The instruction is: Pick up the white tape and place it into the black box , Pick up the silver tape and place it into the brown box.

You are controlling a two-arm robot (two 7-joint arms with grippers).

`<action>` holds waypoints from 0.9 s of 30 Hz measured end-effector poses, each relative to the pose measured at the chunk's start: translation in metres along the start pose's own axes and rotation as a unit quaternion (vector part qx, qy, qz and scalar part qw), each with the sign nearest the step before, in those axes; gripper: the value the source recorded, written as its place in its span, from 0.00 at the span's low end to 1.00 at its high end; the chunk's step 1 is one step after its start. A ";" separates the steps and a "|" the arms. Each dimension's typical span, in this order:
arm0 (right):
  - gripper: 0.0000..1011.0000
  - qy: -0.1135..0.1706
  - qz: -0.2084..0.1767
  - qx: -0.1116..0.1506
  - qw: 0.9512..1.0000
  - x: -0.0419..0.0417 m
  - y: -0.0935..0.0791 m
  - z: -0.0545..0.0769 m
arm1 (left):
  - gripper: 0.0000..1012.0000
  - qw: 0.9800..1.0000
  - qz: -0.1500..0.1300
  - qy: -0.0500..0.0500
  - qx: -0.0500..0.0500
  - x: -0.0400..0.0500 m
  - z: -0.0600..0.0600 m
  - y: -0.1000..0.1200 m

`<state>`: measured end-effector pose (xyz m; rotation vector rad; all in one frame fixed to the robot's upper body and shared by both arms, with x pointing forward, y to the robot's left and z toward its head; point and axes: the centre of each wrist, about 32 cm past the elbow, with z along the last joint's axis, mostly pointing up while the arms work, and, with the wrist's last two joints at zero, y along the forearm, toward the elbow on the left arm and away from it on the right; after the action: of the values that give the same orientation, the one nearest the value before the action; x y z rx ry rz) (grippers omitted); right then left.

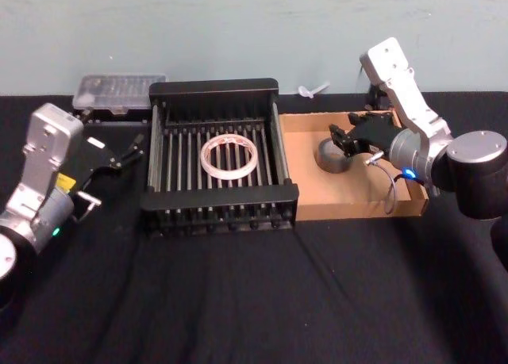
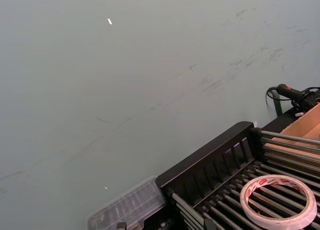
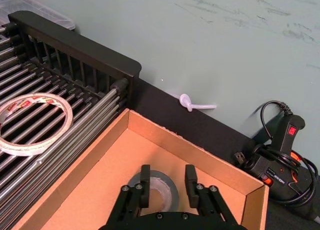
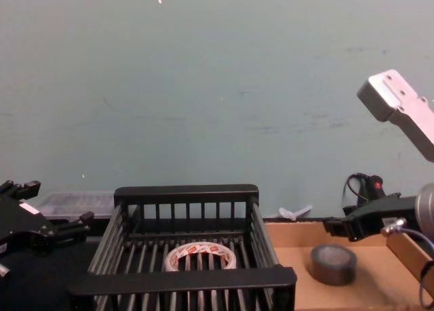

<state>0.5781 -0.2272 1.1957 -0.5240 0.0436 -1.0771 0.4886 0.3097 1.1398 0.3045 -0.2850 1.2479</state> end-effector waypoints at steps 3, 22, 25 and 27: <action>0.50 0.000 0.000 0.000 1.000 0.0001 0.000 0.000 | 0.99 1.000 0.000 0.000 0.000 0.0000 0.000 0.000; 0.99 0.001 0.000 0.002 1.000 0.0001 0.000 0.000 | 0.99 1.000 0.000 0.000 0.000 0.0000 0.000 0.000; 0.99 0.001 0.000 0.002 1.000 0.0001 0.000 0.000 | 0.99 1.000 0.000 0.000 0.000 0.0000 0.000 0.000; 0.99 0.001 0.000 0.002 1.000 0.0001 0.000 0.000 | 0.99 1.000 0.000 0.000 0.000 0.0000 0.000 0.000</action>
<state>0.5781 -0.2272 1.1961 -0.5198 0.0429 -1.0783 0.4886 0.3097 1.1398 0.3045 -0.2851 1.2479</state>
